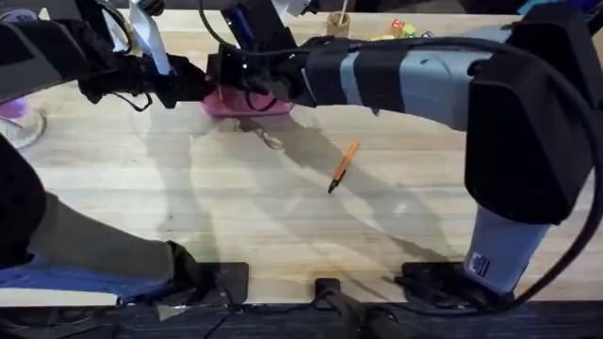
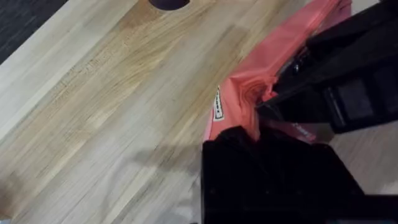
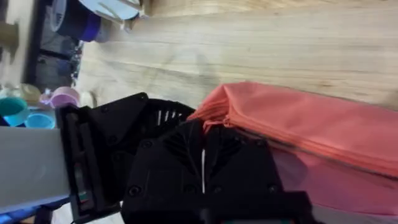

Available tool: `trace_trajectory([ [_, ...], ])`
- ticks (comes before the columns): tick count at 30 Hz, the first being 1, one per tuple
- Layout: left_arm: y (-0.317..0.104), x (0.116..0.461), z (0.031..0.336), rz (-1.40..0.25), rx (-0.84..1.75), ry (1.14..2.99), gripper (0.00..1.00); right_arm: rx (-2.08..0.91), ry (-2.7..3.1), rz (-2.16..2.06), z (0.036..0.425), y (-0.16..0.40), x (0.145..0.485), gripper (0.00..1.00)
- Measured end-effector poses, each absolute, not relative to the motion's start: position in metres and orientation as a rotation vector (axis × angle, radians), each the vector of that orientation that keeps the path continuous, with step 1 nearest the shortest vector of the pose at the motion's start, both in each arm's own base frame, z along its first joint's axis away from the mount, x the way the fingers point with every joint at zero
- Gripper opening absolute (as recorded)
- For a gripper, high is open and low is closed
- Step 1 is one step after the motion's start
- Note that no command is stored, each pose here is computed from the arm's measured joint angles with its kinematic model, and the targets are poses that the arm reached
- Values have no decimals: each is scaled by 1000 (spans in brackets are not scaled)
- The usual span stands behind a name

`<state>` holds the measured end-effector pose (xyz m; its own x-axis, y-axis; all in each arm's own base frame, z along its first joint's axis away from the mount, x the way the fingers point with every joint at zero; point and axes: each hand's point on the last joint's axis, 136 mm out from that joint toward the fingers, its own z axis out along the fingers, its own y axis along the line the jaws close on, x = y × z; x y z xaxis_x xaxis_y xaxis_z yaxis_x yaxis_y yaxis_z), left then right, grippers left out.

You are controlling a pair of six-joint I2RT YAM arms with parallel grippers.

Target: Unzip the bag, pick up the pens from the table one at a time and place them inside, then zip the bag closed.

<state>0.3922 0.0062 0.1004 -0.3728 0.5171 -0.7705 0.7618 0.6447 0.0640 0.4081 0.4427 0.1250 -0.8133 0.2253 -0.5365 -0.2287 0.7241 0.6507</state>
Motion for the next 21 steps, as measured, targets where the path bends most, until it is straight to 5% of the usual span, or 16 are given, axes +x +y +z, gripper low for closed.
trace_trajectory([
  [16, 12, 392, 98, -368, 983, 2081, 41, -78, 2370, 1219, 123, 452, 402, 31],
  [17, 12, 392, 98, -369, 983, 2081, 41, -82, 2379, 1220, 122, 451, 401, 85],
  [19, 11, 392, 99, -372, 986, 2075, 41, -119, 2399, 1236, 124, 452, 394, 369],
  [21, 10, 391, 99, -384, 985, 2073, 41, -140, 2411, 1211, 129, 449, 391, 472],
])
